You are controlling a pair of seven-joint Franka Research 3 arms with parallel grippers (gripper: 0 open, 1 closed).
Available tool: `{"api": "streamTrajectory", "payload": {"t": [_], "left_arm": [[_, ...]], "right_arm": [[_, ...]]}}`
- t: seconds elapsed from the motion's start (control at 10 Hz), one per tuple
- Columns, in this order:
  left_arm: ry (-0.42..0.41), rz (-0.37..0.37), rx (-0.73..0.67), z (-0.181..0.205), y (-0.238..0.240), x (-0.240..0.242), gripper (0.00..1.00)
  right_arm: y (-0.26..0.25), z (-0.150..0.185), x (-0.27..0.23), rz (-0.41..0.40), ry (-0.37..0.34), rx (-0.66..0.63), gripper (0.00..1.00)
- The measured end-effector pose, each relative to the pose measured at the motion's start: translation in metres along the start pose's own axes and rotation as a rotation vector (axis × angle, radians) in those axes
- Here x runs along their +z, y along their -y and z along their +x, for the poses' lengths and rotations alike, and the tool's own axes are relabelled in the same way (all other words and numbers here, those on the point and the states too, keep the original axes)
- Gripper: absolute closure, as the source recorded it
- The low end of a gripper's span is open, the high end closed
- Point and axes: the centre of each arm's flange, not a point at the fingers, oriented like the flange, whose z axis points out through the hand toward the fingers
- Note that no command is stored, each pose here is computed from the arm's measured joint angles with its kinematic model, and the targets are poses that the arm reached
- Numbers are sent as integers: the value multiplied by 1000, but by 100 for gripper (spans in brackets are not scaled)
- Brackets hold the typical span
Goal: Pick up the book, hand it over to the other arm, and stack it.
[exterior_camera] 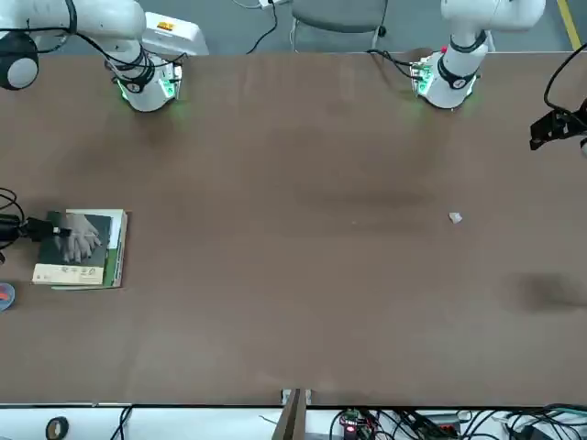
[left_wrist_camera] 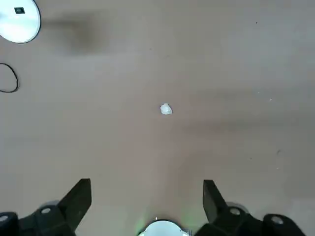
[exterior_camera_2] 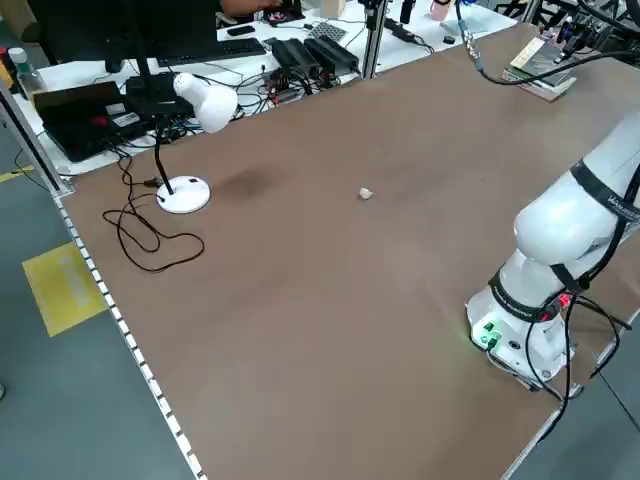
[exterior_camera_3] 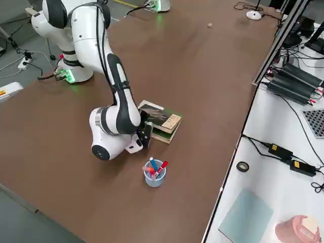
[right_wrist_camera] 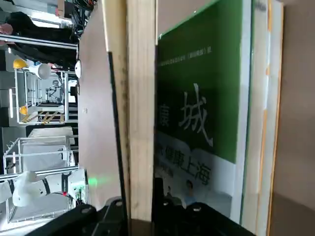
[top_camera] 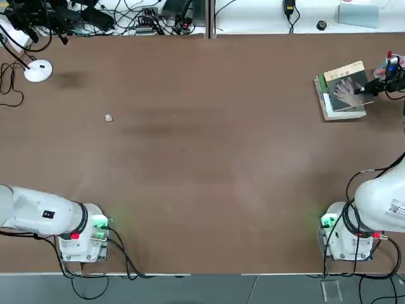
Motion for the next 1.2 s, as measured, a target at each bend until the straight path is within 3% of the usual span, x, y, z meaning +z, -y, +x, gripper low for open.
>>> {"api": "streamTrajectory", "payload": {"t": [1.2], "left_arm": [[-40,-1,1,3,0,-8,0]], "right_arm": [[-3,1,7,0,-20,-7,85]]}}
